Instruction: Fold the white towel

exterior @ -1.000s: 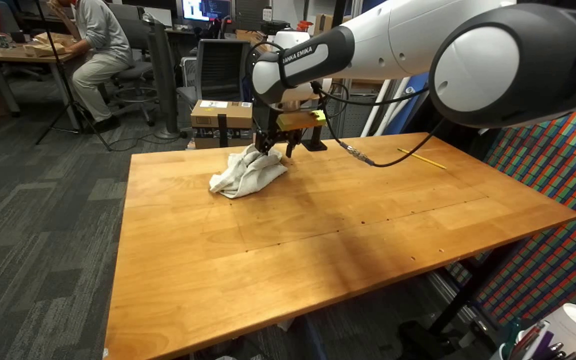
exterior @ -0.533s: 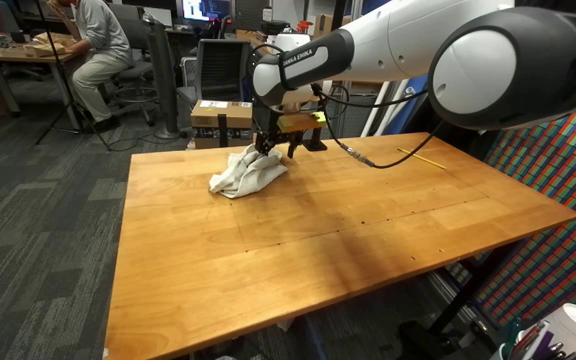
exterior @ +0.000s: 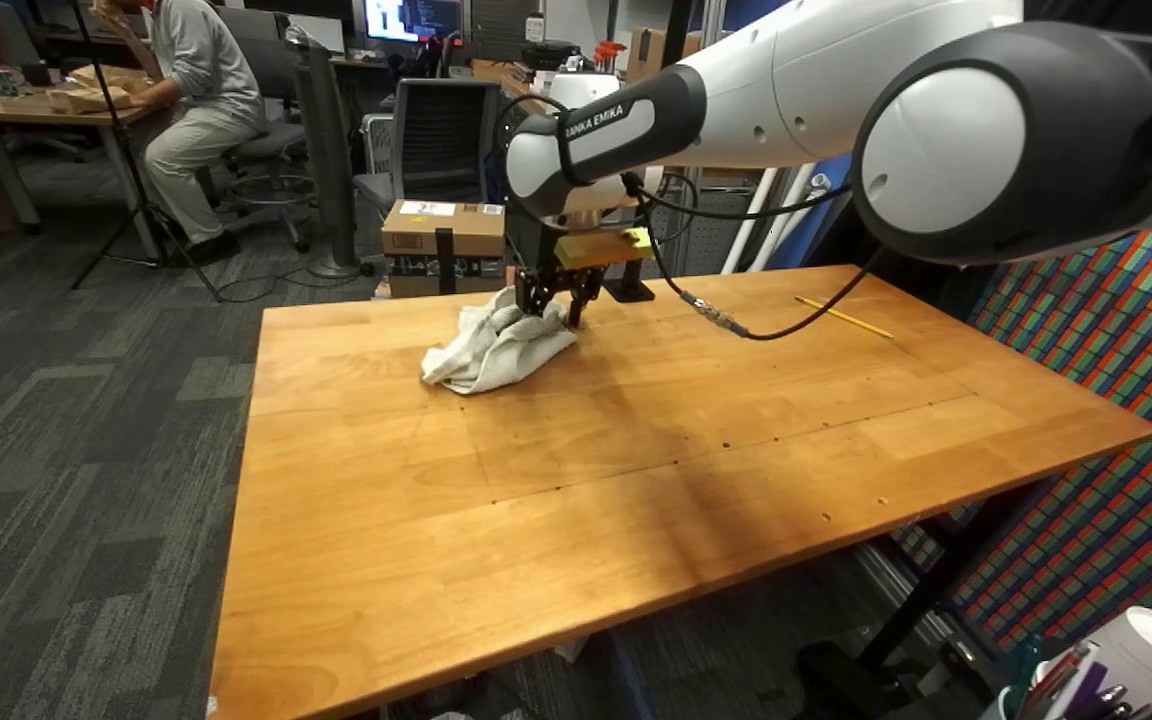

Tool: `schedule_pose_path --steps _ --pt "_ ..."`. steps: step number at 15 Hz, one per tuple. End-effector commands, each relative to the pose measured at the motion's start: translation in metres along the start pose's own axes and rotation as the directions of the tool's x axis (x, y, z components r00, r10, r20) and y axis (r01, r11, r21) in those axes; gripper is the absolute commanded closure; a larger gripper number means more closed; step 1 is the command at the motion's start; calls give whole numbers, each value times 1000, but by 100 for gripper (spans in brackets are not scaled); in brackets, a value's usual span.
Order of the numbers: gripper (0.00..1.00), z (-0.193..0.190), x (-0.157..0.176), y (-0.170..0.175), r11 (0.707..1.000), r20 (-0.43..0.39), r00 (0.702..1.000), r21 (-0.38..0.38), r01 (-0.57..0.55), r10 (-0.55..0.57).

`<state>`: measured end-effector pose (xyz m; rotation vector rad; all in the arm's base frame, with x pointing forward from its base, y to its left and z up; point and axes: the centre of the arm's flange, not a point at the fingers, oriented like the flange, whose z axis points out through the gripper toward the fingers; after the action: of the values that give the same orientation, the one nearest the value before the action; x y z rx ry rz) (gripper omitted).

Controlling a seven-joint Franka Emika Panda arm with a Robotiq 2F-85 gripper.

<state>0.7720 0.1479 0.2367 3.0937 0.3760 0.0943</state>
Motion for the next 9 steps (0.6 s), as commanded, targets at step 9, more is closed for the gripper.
schedule_pose_path --steps 9 --pt "95 -61 -7 37 995 -30 999 -102 -19 16"
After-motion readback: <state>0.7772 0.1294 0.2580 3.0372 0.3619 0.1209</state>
